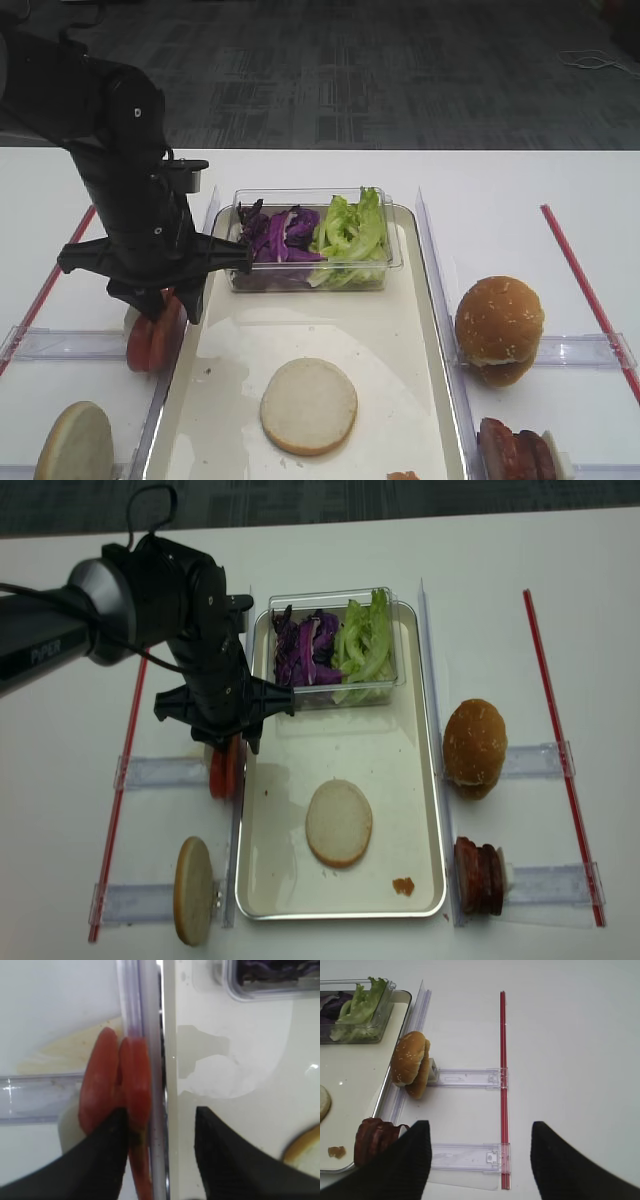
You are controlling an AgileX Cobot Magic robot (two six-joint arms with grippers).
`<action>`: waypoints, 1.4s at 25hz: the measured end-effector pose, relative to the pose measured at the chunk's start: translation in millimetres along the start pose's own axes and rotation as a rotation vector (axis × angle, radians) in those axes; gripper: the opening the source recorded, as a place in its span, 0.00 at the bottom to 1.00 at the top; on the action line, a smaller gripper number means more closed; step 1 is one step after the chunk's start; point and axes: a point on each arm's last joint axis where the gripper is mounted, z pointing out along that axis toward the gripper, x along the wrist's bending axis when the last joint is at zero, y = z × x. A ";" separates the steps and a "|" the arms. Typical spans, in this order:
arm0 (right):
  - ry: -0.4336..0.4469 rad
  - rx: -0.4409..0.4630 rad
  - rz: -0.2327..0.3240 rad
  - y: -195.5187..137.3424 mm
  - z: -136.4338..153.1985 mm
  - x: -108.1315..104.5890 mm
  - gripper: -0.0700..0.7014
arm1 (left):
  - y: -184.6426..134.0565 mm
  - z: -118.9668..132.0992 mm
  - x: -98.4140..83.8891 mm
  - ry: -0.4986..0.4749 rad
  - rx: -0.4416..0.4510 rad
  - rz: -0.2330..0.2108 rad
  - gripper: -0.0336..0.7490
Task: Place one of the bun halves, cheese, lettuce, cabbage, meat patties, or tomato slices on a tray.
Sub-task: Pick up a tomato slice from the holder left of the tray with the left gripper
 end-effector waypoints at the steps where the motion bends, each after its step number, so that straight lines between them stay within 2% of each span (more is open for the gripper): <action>1: 0.000 0.000 0.000 0.0 0.0 0.0 0.68 | 0.0 0.0 0.0 0.000 0.000 0.000 0.41; 8: 0.000 0.000 0.000 0.0 0.0 0.0 0.68 | 0.5 0.6 1.4 0.016 -0.003 0.012 0.32; 11: 0.000 0.000 0.000 0.0 0.0 0.0 0.68 | 0.9 0.5 2.4 0.028 -0.007 -0.003 0.28; 19: 0.000 0.000 0.000 0.0 0.0 0.0 0.68 | 1.3 0.5 3.6 0.041 -0.013 -0.012 0.25; 35: 0.000 0.000 0.000 0.0 0.0 0.0 0.68 | 1.2 0.3 5.7 0.064 -0.010 -0.005 0.10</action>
